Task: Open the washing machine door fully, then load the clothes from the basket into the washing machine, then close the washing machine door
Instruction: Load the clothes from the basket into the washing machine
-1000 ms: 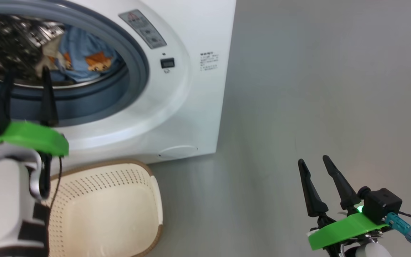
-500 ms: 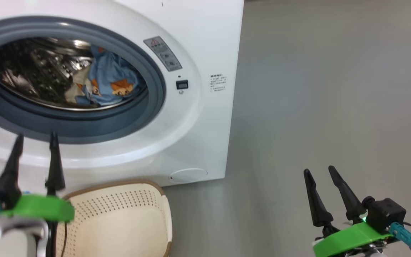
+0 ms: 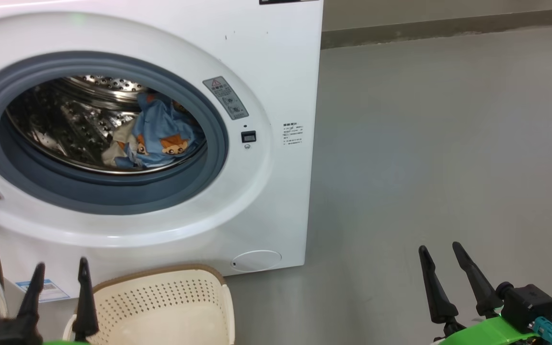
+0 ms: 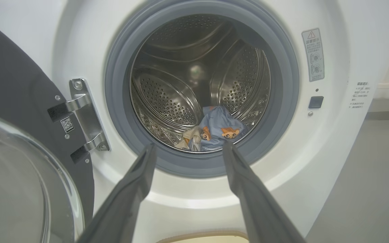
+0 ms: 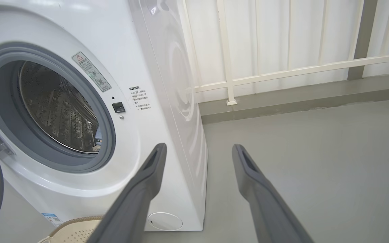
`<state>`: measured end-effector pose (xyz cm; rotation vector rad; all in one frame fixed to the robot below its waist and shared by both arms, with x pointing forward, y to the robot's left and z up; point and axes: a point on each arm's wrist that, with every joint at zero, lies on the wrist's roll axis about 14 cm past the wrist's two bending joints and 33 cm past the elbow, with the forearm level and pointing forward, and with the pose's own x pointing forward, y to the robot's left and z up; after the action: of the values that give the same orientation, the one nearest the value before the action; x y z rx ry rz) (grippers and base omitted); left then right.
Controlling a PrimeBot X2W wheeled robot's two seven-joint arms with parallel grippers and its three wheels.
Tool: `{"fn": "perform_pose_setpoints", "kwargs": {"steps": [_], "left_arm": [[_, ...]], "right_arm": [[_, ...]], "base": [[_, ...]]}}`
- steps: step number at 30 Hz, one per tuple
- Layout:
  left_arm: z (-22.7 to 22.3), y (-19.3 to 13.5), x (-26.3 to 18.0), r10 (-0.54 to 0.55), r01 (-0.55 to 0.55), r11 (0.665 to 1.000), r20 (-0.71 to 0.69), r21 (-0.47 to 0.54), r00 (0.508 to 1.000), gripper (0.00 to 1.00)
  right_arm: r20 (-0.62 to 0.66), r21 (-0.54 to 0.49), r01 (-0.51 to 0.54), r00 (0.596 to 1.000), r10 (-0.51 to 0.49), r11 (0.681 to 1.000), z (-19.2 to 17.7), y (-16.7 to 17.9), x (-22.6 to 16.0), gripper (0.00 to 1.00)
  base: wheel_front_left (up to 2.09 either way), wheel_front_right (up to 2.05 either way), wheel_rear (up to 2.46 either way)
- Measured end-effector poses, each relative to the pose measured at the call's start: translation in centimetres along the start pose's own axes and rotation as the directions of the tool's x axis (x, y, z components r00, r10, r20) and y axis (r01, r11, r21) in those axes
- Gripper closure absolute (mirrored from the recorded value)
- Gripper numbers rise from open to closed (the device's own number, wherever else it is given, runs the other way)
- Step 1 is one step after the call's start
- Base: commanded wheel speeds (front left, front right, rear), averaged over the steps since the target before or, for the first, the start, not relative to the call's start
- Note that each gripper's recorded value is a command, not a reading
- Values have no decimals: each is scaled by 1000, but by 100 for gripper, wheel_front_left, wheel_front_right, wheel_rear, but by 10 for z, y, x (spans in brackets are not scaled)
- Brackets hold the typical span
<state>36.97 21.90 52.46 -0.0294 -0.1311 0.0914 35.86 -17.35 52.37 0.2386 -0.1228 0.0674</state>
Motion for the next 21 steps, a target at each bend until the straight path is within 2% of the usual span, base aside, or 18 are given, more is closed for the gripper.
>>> {"fn": "perform_pose_setpoints", "kwargs": {"steps": [8, 21], "left_arm": [[-20, 8, -29, 52, -54, 998, -72, -26, 996, 0], [-17, 12, -34, 74, -76, 997, -66, -28, 995, 0]], "right_arm": [[-4, -19, 21, 1000, -21, 1000, 2, -7, -8, 0], [6, -34, 36, 999, -35, 999, 6, -12, -11, 0]], "base": [[0, 0, 0], [0, 0, 0]]}}
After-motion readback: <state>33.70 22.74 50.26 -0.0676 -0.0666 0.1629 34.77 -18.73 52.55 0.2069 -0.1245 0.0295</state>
